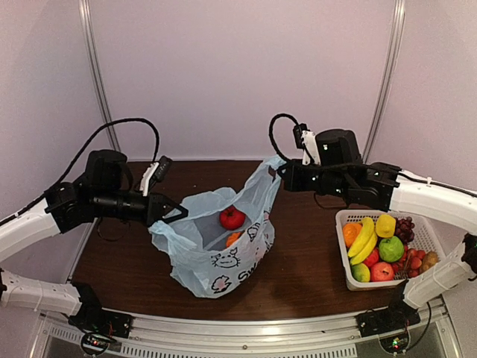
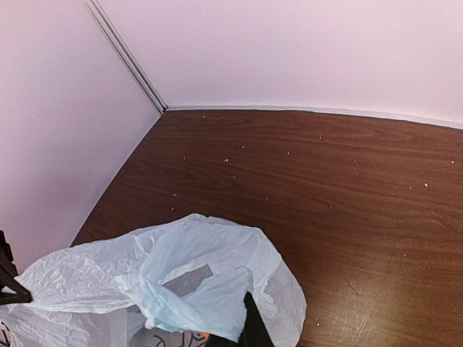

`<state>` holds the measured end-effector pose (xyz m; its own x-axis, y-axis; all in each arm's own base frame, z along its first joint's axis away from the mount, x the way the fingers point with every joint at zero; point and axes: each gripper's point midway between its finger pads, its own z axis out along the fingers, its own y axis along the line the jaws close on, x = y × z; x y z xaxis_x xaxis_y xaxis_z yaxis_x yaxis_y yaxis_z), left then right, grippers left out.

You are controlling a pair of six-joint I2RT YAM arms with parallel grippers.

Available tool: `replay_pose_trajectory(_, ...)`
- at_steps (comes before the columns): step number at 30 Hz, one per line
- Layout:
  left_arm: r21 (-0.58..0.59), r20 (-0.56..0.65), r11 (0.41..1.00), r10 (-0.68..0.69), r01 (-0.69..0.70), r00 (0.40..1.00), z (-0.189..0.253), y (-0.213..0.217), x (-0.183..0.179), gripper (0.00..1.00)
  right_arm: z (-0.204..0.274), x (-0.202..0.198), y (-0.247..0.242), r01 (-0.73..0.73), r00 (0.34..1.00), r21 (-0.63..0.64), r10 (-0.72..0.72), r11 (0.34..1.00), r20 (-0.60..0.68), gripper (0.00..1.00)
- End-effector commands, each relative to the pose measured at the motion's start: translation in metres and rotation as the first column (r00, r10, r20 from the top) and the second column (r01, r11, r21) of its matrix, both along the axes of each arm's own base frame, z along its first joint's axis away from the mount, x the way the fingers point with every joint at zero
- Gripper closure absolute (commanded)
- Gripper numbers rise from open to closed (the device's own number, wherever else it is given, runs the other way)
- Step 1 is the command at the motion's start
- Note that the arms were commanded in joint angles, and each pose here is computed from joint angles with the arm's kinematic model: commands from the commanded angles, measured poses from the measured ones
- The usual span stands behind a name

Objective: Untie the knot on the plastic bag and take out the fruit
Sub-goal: Adjust the takeout bag at the center of the board.

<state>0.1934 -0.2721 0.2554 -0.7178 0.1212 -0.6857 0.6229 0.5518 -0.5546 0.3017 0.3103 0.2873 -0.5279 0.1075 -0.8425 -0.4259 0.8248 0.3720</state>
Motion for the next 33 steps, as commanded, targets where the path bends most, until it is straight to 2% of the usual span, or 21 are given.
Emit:
replay_pose_trajectory(1, -0.06, 0.031, 0.997, 0.057, -0.055, 0.998, 0.009, -0.003, -0.002, 1.0, 0.014, 0.013, 0.009, -0.038, 0.998, -0.005, 0.038, 0.999, 0.043, 1.0)
replay_pose_trajectory(5, -0.068, -0.009, 0.997, 0.045, -0.045, 0.999, -0.009, -0.01, -0.017, 0.99, -0.007, 0.015, 0.011, -0.033, 0.999, -0.026, 0.034, 0.999, 0.006, 1.0)
replay_pose_trajectory(9, -0.03, -0.032, 0.999, 0.042, -0.043, 0.999, -0.022, -0.009, -0.025, 0.75, -0.026, 0.006, 0.002, -0.032, 0.999, -0.036, 0.031, 0.999, -0.032, 0.99)
replay_pose_trajectory(12, 0.016, -0.006, 0.995, 0.101, -0.101, 0.995, -0.019, 0.002, -0.017, 0.56, -0.031, -0.004, -0.01, -0.035, 0.999, -0.056, 0.032, 0.998, -0.044, 0.75)
replay_pose_trajectory(15, 0.075, 0.035, 0.98, 0.181, -0.183, 0.983, -0.013, 0.015, -0.005, 0.31, -0.033, -0.017, -0.024, -0.042, 0.998, -0.074, 0.038, 0.996, -0.051, 0.51)
replay_pose_trajectory(18, 0.092, 0.055, 0.979, 0.177, -0.182, 0.983, -0.006, 0.01, 0.002, 0.17, -0.031, -0.033, -0.037, -0.055, 0.997, -0.071, 0.052, 0.996, -0.05, 0.36)
replay_pose_trajectory(21, 0.124, 0.064, 0.976, 0.171, -0.178, 0.983, -0.006, 0.003, 0.01, 0.04, -0.022, -0.049, -0.045, -0.076, 0.997, -0.046, 0.075, 0.996, -0.028, 0.28)
replay_pose_trajectory(26, 0.208, 0.066, 0.952, 0.216, -0.225, 0.974, -0.019, 0.005, 0.031, 0.03, -0.013, -0.075, -0.042, -0.144, 0.989, -0.001, 0.144, 0.99, 0.011, 0.27)
replay_pose_trajectory(33, 0.199, 0.015, 0.963, 0.181, -0.18, 0.983, -0.033, -0.013, 0.039, 0.03, -0.027, -0.094, -0.008, -0.239, 0.971, -0.007, 0.239, 0.971, 0.008, 0.32)
